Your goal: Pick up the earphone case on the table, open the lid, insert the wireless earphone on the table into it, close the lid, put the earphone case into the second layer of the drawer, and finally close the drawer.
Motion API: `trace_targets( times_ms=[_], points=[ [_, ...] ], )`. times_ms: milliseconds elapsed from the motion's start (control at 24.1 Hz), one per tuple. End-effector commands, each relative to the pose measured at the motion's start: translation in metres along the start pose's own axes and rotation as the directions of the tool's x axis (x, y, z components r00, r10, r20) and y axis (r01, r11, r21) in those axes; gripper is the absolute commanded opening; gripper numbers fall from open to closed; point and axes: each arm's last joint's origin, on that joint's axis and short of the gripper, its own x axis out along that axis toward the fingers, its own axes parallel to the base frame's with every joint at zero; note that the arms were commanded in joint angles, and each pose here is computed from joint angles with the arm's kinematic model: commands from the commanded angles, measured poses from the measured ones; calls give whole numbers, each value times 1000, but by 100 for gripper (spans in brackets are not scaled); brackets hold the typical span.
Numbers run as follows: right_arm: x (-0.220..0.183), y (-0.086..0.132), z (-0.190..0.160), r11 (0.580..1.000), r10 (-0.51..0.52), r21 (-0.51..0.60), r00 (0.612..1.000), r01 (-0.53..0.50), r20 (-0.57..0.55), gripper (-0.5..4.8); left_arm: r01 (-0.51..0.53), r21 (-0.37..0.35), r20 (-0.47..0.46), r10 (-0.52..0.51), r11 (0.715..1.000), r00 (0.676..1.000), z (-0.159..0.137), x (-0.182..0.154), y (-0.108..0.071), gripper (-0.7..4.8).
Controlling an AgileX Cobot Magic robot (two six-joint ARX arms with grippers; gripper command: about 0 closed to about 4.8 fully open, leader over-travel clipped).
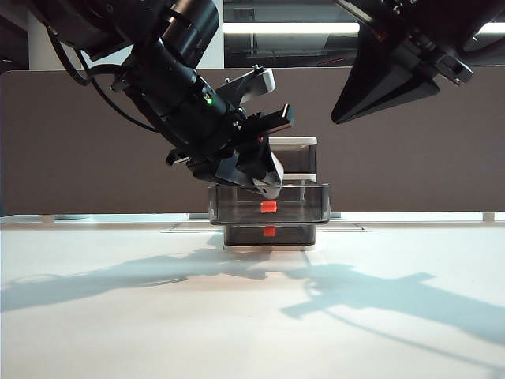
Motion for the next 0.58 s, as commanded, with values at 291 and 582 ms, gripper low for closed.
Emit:
trace_targets(
  times_ms=[291,582],
  points=[
    [0,0,2,1000,-2,-5,1000,2,18,-1,0,0,-15,0,1000,1000,0,-1,0,130],
    [0,0,3,1000,-15,-5,1000,15,22,-1,6,8,68,-7,1000,998,20,-24,-4,120]
  ],
)
